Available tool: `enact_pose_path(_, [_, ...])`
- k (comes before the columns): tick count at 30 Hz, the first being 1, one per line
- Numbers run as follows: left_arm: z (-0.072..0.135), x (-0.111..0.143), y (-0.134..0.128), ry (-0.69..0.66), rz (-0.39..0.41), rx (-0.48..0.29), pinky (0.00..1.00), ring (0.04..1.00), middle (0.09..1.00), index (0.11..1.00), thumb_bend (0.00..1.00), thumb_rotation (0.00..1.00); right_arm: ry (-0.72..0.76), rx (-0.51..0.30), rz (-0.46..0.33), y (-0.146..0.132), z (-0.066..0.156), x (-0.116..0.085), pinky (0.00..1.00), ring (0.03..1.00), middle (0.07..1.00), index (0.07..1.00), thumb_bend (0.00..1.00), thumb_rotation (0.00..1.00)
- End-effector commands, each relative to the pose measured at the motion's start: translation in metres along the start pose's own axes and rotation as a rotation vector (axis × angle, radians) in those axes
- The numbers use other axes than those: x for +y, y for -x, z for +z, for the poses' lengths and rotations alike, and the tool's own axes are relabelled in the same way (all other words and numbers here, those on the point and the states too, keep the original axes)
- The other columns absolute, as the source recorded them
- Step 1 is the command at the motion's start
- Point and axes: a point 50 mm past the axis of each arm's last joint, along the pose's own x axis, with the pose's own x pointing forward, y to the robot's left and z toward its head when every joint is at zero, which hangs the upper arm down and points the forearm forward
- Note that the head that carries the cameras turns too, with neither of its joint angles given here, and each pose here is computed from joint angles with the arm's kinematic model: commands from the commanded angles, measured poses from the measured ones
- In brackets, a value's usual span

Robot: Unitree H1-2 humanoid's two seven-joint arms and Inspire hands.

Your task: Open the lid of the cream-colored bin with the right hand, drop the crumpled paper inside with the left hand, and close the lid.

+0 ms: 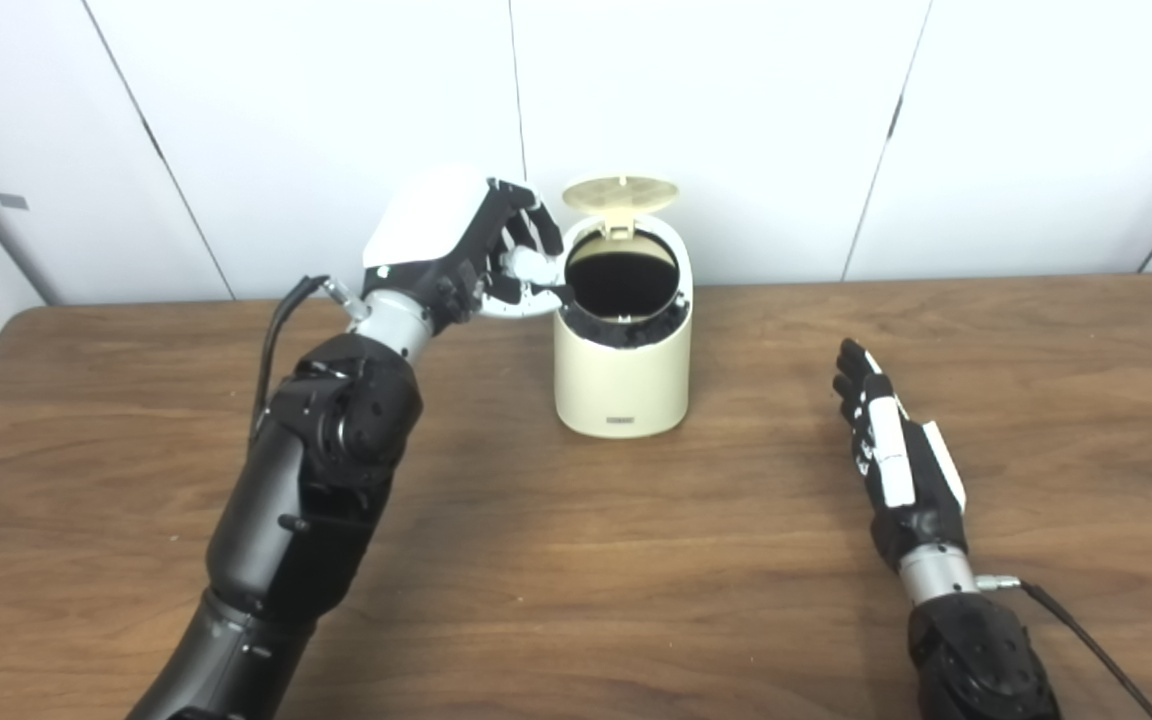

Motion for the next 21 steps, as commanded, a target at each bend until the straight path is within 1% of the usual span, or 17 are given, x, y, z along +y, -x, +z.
enact_pose_path(1, [0.016, 0.019, -0.015, -0.016, 0.091, -0.057, 0.33, 0.364, 0.467, 0.518, 0.47, 0.00, -0.005, -0.035, 0.019, -0.004, 0.006, 0.005, 0.99, 0.966, 0.963, 0.935, 0.52, 1.00])
enact_pose_path(3, [0.018, 0.016, -0.019, -0.009, 0.092, -0.058, 0.31, 0.364, 0.472, 0.520, 0.47, 0.00, -0.012, -0.036, 0.021, -0.004, 0.005, 0.005, 1.00, 0.967, 0.964, 0.935, 0.51, 1.00])
enact_pose_path(7, [0.022, 0.008, -0.028, -0.010, 0.092, -0.059, 0.31, 0.366, 0.478, 0.512, 0.47, 0.00, -0.012, -0.040, 0.019, -0.005, 0.004, 0.005, 0.99, 0.965, 0.964, 0.935, 0.50, 1.00])
enact_pose_path(13, [0.029, -0.007, -0.037, 0.006, 0.089, -0.063, 0.31, 0.381, 0.503, 0.496, 0.47, 0.00, 0.001, -0.042, 0.012, -0.006, 0.003, 0.006, 0.99, 0.972, 0.961, 0.931, 0.51, 1.00])
enact_pose_path(16, [0.031, -0.013, -0.040, 0.013, 0.090, -0.066, 0.28, 0.382, 0.510, 0.515, 0.47, 0.00, 0.004, -0.042, 0.011, -0.007, 0.003, 0.007, 1.00, 0.980, 0.960, 0.931, 0.51, 1.00])
enact_pose_path(21, [0.033, -0.022, -0.044, 0.024, 0.095, -0.072, 0.31, 0.386, 0.499, 0.505, 0.47, 0.00, 0.010, -0.045, 0.014, -0.006, 0.004, 0.009, 1.00, 0.983, 0.958, 0.932, 0.52, 1.00])
